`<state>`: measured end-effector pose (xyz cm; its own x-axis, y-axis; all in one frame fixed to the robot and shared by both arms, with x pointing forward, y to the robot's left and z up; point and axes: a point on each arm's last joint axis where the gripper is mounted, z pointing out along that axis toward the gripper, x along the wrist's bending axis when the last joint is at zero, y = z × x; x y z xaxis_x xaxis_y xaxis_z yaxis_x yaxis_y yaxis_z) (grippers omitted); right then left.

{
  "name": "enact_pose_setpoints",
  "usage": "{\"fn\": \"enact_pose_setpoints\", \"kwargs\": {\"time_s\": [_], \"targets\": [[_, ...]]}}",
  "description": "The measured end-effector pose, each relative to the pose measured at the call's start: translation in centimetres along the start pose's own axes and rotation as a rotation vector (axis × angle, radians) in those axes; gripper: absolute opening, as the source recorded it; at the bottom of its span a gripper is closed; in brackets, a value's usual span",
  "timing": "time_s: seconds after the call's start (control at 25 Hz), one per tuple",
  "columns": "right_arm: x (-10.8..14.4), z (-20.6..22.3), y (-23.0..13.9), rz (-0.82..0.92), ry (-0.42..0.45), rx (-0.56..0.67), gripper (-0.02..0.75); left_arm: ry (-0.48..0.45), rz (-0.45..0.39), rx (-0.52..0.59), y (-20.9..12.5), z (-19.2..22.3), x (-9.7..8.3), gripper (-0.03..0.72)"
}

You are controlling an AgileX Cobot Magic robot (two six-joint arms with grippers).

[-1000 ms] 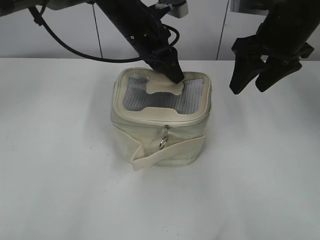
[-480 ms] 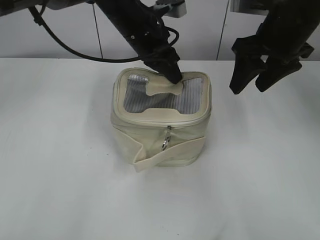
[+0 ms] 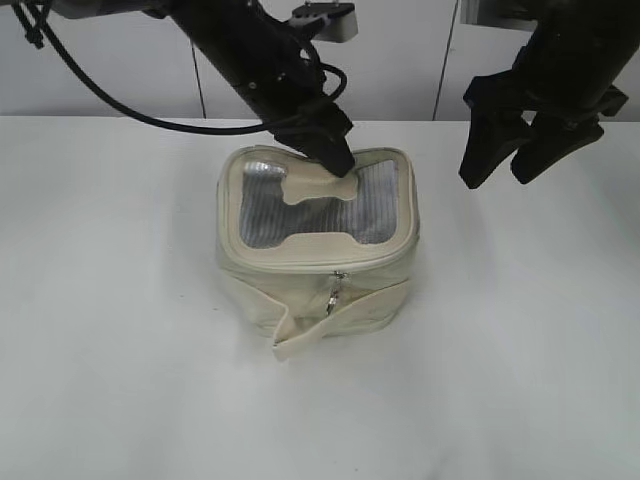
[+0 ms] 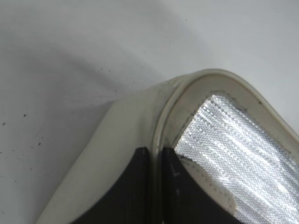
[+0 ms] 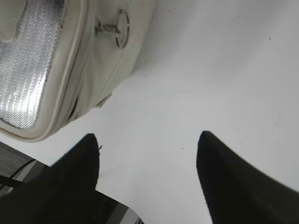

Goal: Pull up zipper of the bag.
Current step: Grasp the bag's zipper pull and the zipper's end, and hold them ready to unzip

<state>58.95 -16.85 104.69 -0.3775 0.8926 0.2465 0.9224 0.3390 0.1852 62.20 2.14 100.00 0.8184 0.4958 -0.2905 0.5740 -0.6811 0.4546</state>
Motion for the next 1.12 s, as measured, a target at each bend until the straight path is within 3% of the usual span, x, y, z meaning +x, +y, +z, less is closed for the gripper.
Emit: {"fn": "enact_pose_setpoints", "kwargs": {"time_s": [0.4, 0.72, 1.12], "targets": [[0.0, 0.3, -0.2, -0.023, 0.013, 0.01, 0.514, 0.01, 0.051, 0.012, -0.1, -0.4, -1.3, 0.044], [-0.5, 2.5, -1.8, -0.008, 0.018, 0.091, 0.514, 0.044, 0.109, 0.059, -0.4, -1.5, -1.9, 0.043], [-0.9, 6.1, -3.0, -0.069, 0.07, 0.001, 0.514, 0.092, 0.119, -0.008, 0.1, -1.2, -1.5, 0.041]]}}
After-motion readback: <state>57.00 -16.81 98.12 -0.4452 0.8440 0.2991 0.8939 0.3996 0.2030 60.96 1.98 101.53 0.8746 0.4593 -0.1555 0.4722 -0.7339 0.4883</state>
